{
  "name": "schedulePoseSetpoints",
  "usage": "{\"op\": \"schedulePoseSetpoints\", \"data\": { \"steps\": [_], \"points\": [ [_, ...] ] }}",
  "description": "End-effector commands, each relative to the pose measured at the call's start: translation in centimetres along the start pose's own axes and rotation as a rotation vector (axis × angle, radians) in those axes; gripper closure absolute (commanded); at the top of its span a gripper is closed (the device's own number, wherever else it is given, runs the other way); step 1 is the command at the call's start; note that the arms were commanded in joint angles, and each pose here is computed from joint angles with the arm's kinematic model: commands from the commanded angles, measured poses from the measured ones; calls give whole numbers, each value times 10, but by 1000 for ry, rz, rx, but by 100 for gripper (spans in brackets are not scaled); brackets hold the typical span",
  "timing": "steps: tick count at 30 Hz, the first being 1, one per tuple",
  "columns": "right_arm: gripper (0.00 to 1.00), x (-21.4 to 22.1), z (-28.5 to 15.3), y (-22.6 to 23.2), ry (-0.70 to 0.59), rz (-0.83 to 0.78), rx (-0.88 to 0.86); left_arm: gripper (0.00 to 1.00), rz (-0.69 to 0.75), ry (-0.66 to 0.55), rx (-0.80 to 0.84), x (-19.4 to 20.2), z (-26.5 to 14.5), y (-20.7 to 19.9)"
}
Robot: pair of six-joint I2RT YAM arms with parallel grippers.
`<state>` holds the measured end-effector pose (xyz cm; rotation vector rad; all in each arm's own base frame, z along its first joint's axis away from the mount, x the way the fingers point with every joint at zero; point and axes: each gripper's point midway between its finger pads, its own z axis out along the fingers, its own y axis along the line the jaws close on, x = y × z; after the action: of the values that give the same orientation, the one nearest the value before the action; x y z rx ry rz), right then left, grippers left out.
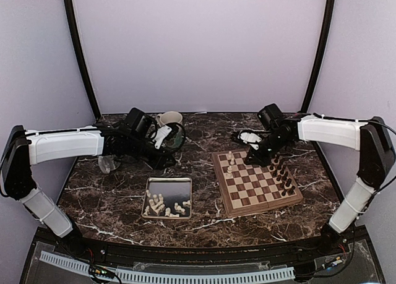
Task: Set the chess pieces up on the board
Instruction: Place the pawn at c2.
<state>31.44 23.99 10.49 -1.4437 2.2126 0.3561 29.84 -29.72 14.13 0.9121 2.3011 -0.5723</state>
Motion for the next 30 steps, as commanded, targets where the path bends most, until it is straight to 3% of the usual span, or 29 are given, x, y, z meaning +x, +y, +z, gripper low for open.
{"op": "schedulePoseSetpoints", "data": {
  "steps": [1,12,30],
  "points": [
    [98,-18,10,-12,-19,22,6,68,-1,-21,9,-4,-9,-4],
    [98,-21,41,5,22,20,-98,68,-1,-22,1,-5,-10,-3],
    [98,-11,73,0,128,21,-50,67,-1,-14,17,-3,-9,-6]
  ]
}}
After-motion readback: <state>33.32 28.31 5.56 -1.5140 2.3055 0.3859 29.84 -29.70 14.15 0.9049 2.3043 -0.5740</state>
